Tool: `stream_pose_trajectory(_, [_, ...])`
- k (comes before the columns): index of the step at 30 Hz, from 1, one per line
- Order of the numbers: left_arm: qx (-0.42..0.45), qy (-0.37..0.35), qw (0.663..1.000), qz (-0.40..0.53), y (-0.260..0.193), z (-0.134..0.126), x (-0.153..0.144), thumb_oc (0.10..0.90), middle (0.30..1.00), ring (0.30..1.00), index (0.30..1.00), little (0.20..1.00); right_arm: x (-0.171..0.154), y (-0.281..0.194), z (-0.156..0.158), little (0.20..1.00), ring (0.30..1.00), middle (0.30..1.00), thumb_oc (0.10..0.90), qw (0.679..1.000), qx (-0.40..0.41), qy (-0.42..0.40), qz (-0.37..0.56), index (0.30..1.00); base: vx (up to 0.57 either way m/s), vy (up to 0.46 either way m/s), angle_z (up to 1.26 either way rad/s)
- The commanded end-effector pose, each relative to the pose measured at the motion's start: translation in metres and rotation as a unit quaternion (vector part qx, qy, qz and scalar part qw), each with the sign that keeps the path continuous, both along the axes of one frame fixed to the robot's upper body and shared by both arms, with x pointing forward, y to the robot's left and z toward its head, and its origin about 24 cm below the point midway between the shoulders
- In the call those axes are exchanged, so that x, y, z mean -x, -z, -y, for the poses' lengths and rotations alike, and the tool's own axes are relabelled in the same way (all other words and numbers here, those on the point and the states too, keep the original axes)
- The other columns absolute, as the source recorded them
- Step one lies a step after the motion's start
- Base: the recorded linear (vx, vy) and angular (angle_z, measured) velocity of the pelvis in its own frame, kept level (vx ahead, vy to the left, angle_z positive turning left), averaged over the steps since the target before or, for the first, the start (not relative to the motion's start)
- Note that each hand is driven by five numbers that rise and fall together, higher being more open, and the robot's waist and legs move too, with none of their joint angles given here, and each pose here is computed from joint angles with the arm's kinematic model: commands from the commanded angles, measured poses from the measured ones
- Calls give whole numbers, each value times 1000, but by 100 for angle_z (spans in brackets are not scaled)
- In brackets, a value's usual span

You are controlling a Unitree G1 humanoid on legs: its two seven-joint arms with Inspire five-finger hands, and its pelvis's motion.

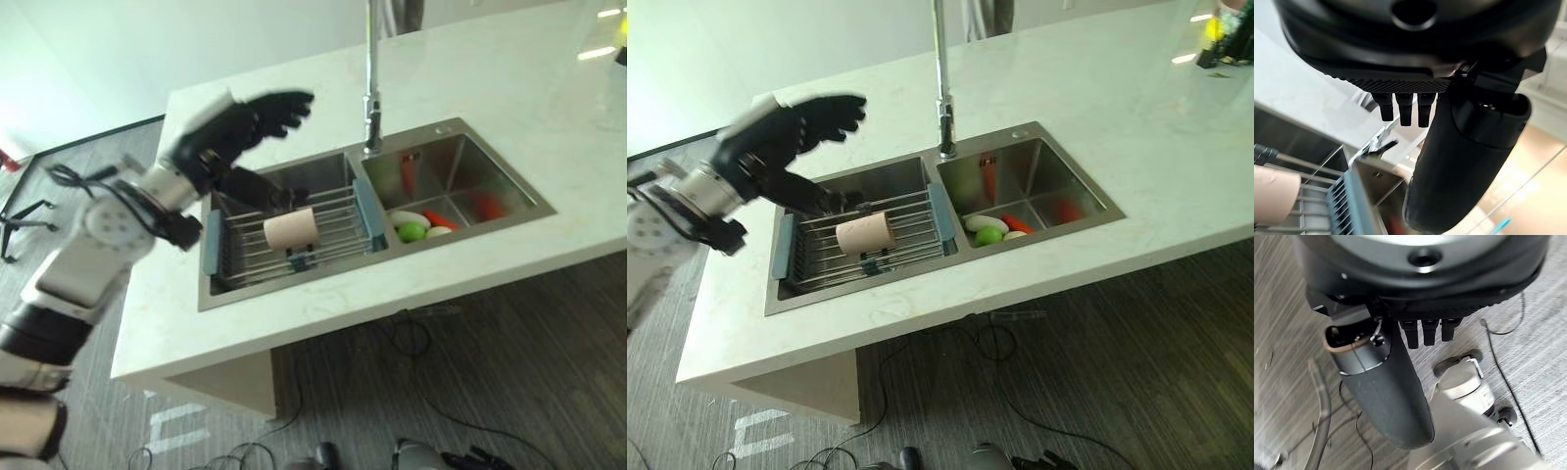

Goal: Place the dishes in the dishwasher.

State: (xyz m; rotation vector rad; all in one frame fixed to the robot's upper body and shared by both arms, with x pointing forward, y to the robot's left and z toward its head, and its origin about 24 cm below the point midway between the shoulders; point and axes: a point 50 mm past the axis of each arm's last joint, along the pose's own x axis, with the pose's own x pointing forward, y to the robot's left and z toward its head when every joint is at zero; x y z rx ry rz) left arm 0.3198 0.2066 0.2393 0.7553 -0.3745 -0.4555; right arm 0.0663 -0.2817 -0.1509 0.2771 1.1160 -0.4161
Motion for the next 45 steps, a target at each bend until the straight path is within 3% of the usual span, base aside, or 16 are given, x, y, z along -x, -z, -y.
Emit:
stream_pose_trajectory(1, [-34, -35, 990, 131, -59, -10, 3, 800, 900, 900, 900, 900, -3, -6, 12, 900, 900, 900, 800, 999, 19, 17, 20, 900, 12, -5, -19])
stream_pose_trajectory(6, [-78, -63, 988, 113, -40, -4, -8, 800, 900, 900, 900, 900, -4, -6, 12, 900, 900, 900, 800, 999, 15, 14, 33, 900, 3, 5, -15])
stream_pose_trajectory(15, [-152, -122, 972, 130, -29, -22, -9, 800, 900, 900, 900, 900, -18, -11, 10, 900, 900, 900, 800, 998, 11, -9, 68, 900, -2, 51, -4])
stream_pose_trajectory(25, [-21, -158, 976, 147, -31, -52, 7, 800, 900, 900, 900, 900, -17, -10, 9, 900, 900, 900, 800, 998, 8, -10, 61, 900, 35, 28, 4])
stream_pose_trajectory(31, [-1, -185, 970, 155, -23, -69, 14, 800, 900, 900, 900, 900, -21, -11, 9, 900, 900, 900, 800, 998, 5, -20, 66, 900, 27, 19, 1])
stream_pose_trajectory(38, [6, -197, 968, 157, -19, -76, 16, 800, 900, 900, 900, 900, -25, -13, 11, 900, 900, 900, 800, 997, 5, -27, 69, 900, 19, 8, 0])
stream_pose_trajectory(45, [8, -180, 970, 166, -24, -65, 14, 800, 900, 900, 900, 900, -31, -15, 12, 900, 900, 900, 800, 996, 3, -33, 77, 900, 25, 6, -1])
